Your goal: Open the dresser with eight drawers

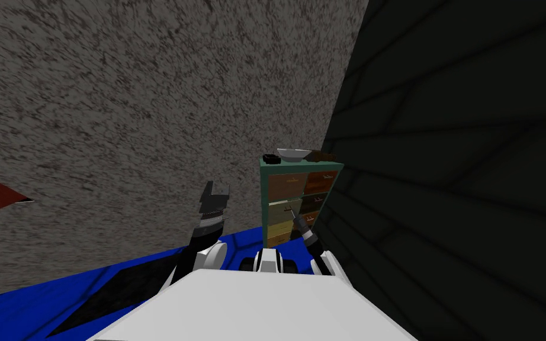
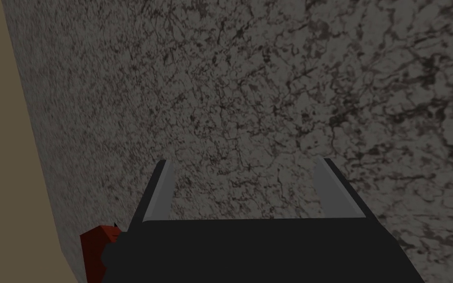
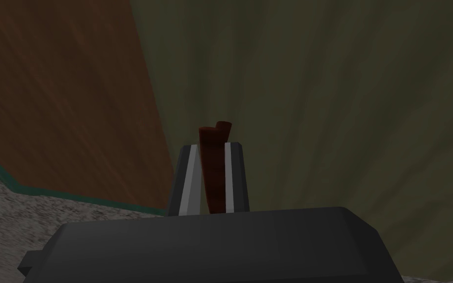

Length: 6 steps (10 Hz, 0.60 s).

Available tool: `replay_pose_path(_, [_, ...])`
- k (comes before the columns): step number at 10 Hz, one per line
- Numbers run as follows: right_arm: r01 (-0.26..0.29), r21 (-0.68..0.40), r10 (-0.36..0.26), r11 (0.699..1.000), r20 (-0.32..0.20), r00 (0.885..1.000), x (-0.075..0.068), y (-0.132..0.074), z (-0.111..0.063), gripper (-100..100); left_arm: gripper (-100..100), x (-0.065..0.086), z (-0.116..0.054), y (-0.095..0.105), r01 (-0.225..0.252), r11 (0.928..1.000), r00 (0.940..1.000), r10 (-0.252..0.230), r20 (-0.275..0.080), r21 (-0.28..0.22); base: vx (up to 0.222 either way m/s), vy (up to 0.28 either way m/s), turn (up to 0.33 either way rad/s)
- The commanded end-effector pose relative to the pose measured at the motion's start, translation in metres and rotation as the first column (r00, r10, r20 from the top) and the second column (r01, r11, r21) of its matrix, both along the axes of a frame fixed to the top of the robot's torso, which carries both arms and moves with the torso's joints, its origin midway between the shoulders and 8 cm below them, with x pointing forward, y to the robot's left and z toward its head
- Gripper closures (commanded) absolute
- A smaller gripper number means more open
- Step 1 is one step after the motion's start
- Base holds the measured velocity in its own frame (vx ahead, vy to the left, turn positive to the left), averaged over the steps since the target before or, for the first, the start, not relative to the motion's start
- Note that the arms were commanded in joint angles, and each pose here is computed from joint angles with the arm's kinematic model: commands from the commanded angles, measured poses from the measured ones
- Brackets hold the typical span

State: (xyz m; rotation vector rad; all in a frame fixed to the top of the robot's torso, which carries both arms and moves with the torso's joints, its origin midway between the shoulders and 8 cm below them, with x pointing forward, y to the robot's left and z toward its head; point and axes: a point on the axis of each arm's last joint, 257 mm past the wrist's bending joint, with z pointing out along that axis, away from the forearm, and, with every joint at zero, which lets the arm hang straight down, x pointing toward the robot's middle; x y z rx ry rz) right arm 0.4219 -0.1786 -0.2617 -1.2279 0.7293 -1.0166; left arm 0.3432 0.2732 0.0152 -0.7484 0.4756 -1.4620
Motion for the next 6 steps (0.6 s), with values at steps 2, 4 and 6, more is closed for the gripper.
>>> replay_pose_path(2, [-0.001, -0.003, 0.001, 1.000, -0.013, 1.000, 0.0003, -0.0035, -0.0014, 100, 0, 0.0000, 0.0000, 0.0000, 0.000, 1.0000, 1.0000, 0.000, 0.000, 0.000, -0.140, -0.023, -0.010])
replay_pose_path(4, [-0.006, -0.003, 0.006, 1.000, -0.026, 1.000, -0.0033, -0.0057, -0.0053, 100, 0, 0.0000, 0.0000, 0.0000, 0.000, 1.0000, 1.0000, 0.000, 0.000, 0.000, -0.150, -0.033, -0.027])
replay_pose_path(6, [-0.011, -0.004, 0.011, 1.000, -0.033, 0.999, -0.0058, -0.0069, -0.0072, 100, 0, 0.0000, 0.0000, 0.0000, 0.000, 1.0000, 1.0000, 0.000, 0.000, 0.000, -0.206, -0.057, -0.026])
